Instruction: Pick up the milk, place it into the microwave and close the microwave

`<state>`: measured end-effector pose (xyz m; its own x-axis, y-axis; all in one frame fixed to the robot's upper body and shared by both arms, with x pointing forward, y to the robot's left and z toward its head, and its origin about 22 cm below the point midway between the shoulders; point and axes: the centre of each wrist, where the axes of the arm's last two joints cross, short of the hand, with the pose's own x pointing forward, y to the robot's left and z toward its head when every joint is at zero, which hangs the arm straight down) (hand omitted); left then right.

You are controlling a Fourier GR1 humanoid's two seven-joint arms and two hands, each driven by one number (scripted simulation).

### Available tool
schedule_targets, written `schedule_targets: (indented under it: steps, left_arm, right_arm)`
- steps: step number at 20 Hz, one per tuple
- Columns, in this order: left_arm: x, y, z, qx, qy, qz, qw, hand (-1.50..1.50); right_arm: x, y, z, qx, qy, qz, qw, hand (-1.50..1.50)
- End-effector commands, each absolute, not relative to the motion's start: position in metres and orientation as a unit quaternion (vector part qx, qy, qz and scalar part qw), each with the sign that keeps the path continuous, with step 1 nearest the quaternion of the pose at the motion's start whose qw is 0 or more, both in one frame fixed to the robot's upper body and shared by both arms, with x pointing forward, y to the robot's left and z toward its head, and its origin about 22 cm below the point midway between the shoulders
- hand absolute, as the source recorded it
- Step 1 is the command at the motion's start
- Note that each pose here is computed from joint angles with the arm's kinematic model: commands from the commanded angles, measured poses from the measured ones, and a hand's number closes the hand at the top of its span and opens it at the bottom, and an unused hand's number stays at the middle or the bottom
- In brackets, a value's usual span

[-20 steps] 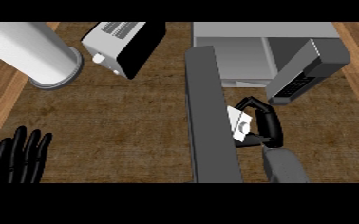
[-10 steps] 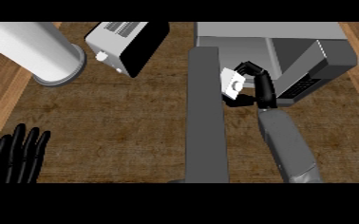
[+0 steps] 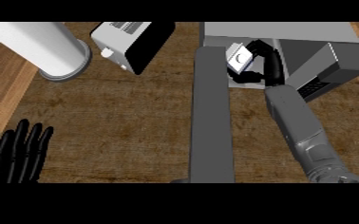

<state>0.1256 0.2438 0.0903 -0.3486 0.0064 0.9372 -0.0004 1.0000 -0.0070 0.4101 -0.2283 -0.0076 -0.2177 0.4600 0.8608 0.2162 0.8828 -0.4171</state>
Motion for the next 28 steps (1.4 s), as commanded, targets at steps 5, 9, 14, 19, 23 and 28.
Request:
schedule_targets:
  steps: [5,9,14,19,23,28]
  left_arm:
    - [0.127,0.241,0.087,-0.01,-0.821,-0.019,0.571,-1.5]
    - [0.131,0.238,0.087,0.003,-0.821,-0.018,0.571,-1.5]
    - [0.136,0.252,0.087,0.003,-0.815,-0.041,0.577,-1.5]
    - [0.138,0.245,0.085,0.012,-0.82,-0.039,0.571,-1.5]
    - [0.134,0.243,0.078,0.01,-0.816,-0.04,0.577,-1.5]
    - [0.136,0.237,0.078,0.02,-0.817,-0.042,0.575,-1.5]
  right_arm:
    - [0.417,-0.252,0.002,-0.365,-0.763,0.092,0.525,1.5]
    - [0.422,-0.253,0.008,-0.367,-0.75,0.176,0.522,-1.5]
    - [0.426,-0.215,0.006,-0.345,-0.746,0.208,0.53,-1.5]
    - [0.434,-0.219,0.022,-0.323,-0.745,0.216,0.542,-1.5]
    - [0.431,-0.2,0.013,-0.319,-0.749,0.209,0.542,-1.5]
    - [0.435,-0.211,0.022,-0.333,-0.752,0.167,0.544,-1.5]
